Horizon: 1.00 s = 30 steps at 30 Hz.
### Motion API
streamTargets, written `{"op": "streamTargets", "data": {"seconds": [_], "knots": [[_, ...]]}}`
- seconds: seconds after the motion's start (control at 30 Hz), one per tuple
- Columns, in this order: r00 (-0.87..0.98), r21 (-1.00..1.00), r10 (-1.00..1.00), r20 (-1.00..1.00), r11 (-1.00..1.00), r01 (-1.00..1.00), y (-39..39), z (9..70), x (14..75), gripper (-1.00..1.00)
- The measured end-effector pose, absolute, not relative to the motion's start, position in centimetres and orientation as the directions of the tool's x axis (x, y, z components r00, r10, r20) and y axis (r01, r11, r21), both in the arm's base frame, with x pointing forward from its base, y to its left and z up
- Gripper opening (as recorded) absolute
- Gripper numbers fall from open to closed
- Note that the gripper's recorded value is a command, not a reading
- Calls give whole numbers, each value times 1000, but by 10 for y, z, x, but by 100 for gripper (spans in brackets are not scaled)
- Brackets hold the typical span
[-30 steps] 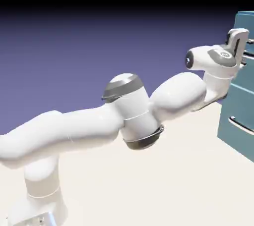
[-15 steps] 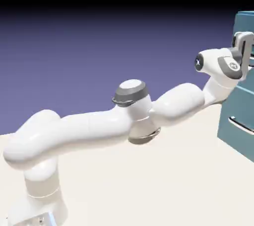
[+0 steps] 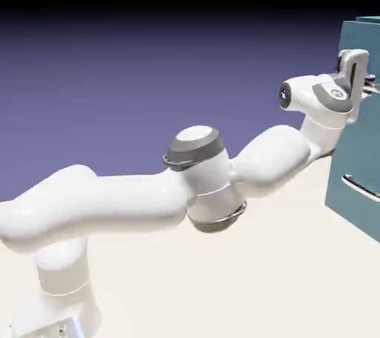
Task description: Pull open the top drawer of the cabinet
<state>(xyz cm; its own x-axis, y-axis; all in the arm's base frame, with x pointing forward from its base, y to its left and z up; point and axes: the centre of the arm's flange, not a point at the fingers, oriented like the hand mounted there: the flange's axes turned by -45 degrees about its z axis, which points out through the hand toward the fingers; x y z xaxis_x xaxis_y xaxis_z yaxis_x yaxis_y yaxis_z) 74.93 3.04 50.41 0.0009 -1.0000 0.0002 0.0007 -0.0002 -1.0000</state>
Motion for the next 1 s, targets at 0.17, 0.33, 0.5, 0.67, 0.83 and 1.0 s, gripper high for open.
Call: {"op": "streamTargets", "data": {"seconds": [0.17, 0.33, 0.5, 0.67, 0.83, 1.0], "knots": [[1, -1000, -1000, 0, 0, 1, 30, 504, 719, -100], [1, -1000, -1000, 0, 0, 1, 30, 504, 683, -100], [1, -1000, -1000, 0, 0, 2, 30, 504, 643, -100], [1, -1000, -1000, 0, 0, 2, 30, 504, 597, -100], [0, -1000, -1000, 0, 0, 4, 30, 504, 546, -100], [-16, -999, -1000, -6, 5, 43, 29, 507, 519, -100]]}}
